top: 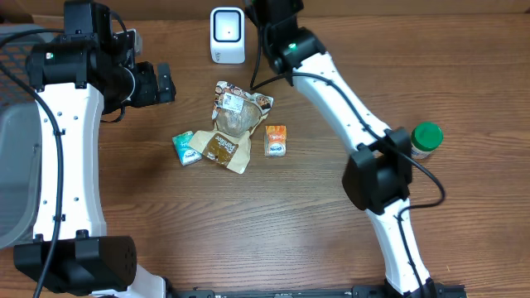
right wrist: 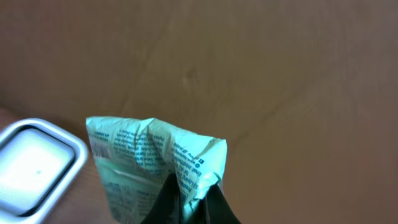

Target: Scan the item barcode

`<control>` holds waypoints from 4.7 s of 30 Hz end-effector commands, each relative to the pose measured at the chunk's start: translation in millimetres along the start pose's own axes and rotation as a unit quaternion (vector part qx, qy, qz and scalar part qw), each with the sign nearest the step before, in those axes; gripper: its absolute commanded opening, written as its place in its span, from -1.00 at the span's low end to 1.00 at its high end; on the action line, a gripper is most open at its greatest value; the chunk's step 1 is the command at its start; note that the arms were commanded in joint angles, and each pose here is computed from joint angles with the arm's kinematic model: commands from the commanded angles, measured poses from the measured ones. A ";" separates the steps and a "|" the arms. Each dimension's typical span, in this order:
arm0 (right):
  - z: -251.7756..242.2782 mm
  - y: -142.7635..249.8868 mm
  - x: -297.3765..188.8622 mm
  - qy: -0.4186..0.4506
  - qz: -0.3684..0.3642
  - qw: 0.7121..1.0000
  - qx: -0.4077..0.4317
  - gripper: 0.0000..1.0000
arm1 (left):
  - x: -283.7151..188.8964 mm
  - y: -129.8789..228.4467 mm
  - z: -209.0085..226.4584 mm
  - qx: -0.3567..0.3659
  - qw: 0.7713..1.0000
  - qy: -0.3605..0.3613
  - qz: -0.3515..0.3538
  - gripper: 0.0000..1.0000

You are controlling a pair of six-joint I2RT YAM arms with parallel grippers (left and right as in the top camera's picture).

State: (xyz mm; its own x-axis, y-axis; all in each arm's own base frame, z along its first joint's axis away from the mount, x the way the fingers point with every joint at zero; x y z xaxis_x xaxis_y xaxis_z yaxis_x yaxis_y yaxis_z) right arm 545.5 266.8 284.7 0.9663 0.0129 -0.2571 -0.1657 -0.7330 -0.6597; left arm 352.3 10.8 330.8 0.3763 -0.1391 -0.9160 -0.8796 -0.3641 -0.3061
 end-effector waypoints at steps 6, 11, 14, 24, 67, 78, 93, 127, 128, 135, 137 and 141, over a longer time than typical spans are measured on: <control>53.9 -6.4 25.7 0.054 -0.063 0.971 -0.224 -0.92 | -8.5 -1.2 -4.8 0.009 1.000 0.011 -0.013 0.99; 86.8 -1.2 30.7 0.041 -0.073 0.961 -0.264 -0.92 | -8.3 -1.3 -4.9 0.009 1.000 0.011 -0.013 0.99; 88.3 -2.9 30.0 0.041 -0.081 0.961 -0.263 -0.92 | -8.3 -1.3 -4.8 0.009 1.000 0.011 -0.013 0.99; 86.6 -9.8 27.3 0.059 -0.094 0.946 -0.305 -0.92 | -8.3 -1.3 -4.9 0.009 1.000 0.011 -0.013 0.99; -164.8 110.6 -199.6 0.015 0.387 0.771 0.506 -0.92 | -8.3 -1.3 -4.8 0.009 1.000 0.011 -0.013 0.99; -138.1 225.5 -148.0 0.075 0.480 0.696 0.529 -0.92 | -8.2 -1.3 -4.9 0.009 1.000 0.011 -0.013 0.99; -99.4 311.6 -128.9 0.103 0.503 0.668 0.539 -0.66 | -8.2 -1.3 -4.8 0.009 1.000 0.011 -0.013 0.99; 66.7 147.6 -153.0 -0.363 0.366 0.739 0.433 -0.65 | -8.2 -1.3 -4.8 0.009 1.000 0.011 -0.013 0.99; 77.4 146.3 -154.9 -0.359 0.365 0.738 0.441 -0.70 | -8.2 -1.3 -4.9 0.009 1.000 0.011 -0.013 0.99; 136.4 147.0 -170.5 -0.368 0.357 0.726 0.459 -0.88 | -8.2 -1.2 -4.9 0.009 1.000 0.011 -0.013 0.99; 149.0 155.2 -170.6 -0.341 0.373 0.729 0.462 -0.89 | -8.2 -1.3 -4.9 0.009 1.000 0.011 -0.013 0.99; 158.0 165.1 -168.1 -0.321 0.390 0.736 0.451 -0.92 | -8.2 -1.3 -4.8 0.009 1.000 0.011 -0.013 0.99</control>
State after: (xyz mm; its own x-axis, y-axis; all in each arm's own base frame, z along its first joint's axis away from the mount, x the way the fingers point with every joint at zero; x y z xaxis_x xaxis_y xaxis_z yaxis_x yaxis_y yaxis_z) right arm 322.6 257.5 120.3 0.2465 0.4224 -0.8722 -0.9630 0.0059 -0.2693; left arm 352.4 10.3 330.8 0.3765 -0.1396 -0.9158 -0.8800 -0.3628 -0.3065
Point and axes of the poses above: each gripper's point midway between its finger pads, its own x axis out along the fingers, its own z axis along the line the jaws close on, y = z × x, the point moved 9 cm from there along -x, back along the fingers, and after that the axes turned 11 degrees about -x, right-handed, at the moved point
